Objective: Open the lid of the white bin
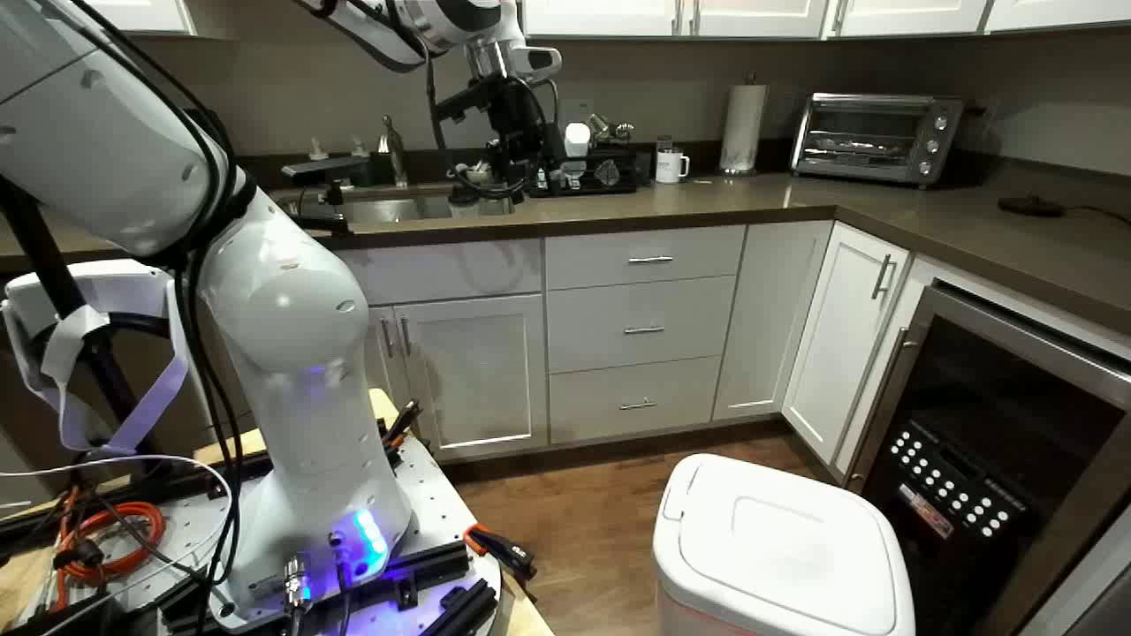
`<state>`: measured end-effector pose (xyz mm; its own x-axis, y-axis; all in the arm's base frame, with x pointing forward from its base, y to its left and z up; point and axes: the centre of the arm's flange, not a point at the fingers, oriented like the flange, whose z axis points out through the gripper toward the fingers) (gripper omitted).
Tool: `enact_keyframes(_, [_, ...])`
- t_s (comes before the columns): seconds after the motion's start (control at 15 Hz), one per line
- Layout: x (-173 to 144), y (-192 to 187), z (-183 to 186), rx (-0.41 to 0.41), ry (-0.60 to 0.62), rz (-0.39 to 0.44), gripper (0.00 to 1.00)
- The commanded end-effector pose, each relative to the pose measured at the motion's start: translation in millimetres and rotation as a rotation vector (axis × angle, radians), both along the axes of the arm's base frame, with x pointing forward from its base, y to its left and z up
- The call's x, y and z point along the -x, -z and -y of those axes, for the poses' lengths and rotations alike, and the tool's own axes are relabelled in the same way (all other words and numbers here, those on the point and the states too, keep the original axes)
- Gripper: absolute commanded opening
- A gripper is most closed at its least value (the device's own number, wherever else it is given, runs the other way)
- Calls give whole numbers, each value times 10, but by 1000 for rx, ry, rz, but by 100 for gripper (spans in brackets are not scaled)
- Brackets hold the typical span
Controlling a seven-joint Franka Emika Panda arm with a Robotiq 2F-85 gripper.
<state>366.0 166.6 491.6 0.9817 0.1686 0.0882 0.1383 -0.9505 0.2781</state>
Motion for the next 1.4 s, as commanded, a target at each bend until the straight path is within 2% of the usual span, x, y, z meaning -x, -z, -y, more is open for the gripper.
enact_keyframes(0.0, [0,0,0,0,0,0,100])
enact_keyframes(0.4, [0,0,0,0,0,0,100])
enact_keyframes(0.6, [-21,201,150,-24,-10,-20,100])
enact_keyframes(1.33, [-778,1160,1076,-170,8,-93,100])
